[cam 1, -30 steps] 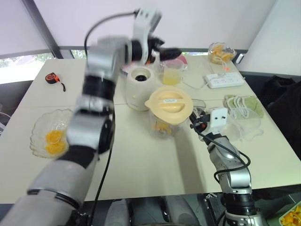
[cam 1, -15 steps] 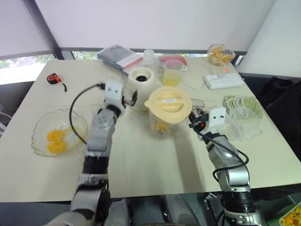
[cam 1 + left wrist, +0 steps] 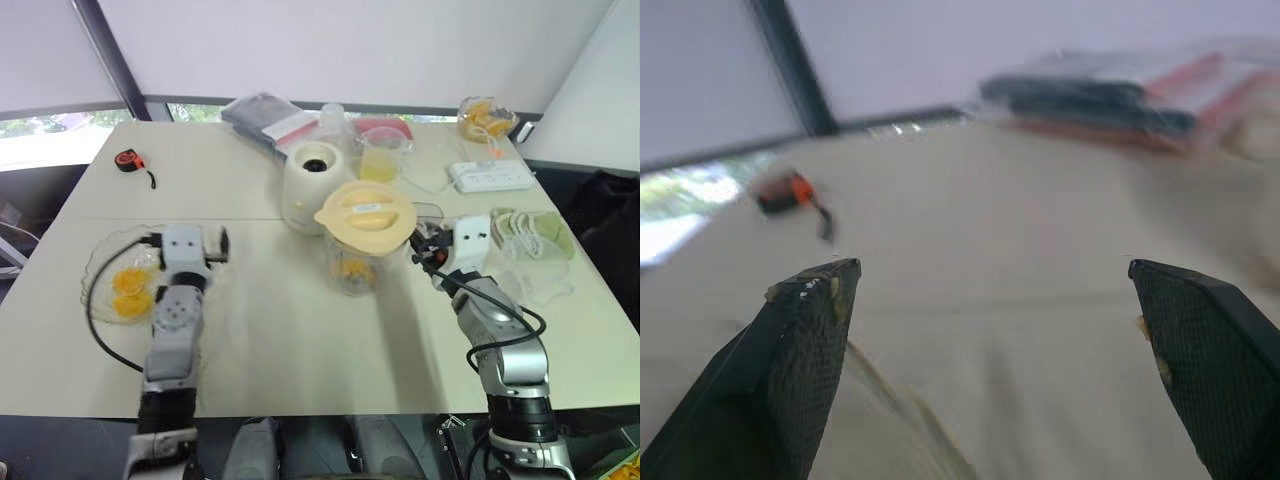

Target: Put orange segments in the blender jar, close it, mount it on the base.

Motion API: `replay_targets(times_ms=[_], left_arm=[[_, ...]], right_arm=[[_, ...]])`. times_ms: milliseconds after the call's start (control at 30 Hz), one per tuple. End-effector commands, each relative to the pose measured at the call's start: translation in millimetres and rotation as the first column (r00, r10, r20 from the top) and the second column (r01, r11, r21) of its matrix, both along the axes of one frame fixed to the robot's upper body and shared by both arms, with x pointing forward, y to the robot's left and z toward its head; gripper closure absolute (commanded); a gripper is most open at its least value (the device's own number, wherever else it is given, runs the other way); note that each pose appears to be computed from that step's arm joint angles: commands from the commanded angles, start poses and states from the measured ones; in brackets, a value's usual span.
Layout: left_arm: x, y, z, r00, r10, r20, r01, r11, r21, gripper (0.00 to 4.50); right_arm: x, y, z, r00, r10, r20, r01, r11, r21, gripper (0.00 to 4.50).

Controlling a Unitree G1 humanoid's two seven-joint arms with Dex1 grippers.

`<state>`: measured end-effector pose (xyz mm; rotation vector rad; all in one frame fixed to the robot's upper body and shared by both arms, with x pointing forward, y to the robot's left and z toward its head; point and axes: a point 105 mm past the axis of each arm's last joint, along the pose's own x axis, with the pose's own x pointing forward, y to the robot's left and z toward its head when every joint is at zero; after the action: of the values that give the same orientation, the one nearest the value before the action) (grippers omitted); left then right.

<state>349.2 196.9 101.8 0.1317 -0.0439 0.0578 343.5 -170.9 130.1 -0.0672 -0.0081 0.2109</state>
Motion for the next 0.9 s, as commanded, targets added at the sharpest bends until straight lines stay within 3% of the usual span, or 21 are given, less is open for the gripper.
replay_targets(times_ms=[33, 200, 533, 900], left_arm=[[1.3, -48.8, 32.3, 0.983, -0.147, 0.110, 0.149, 0.989, -0.013, 0.03], [4.8, -81.3, 37.9, 0.957, -0.260, 0.127, 0.262, 0.965, 0.000, 0.03], [-1.4, -92.4, 18.2, 0.935, -0.343, 0.087, 0.338, 0.939, 0.070, 0.03], [-8.0, -92.8, 0.2, 0.928, -0.368, 0.054, 0.360, 0.926, 0.115, 0.03]], right_arm=[[0.1, 5.3, 17.5, 0.998, 0.021, 0.055, -0.021, 1.000, 0.002, 3.53], [1.8, 3.7, 26.1, 0.997, 0.002, 0.079, -0.003, 1.000, 0.008, 3.53], [19.8, -22.4, 143.1, 0.947, -0.109, 0.303, 0.088, 0.993, 0.083, 3.53], [44.0, -7.8, 225.5, 0.945, -0.077, 0.317, 0.043, 0.993, 0.113, 3.53]])
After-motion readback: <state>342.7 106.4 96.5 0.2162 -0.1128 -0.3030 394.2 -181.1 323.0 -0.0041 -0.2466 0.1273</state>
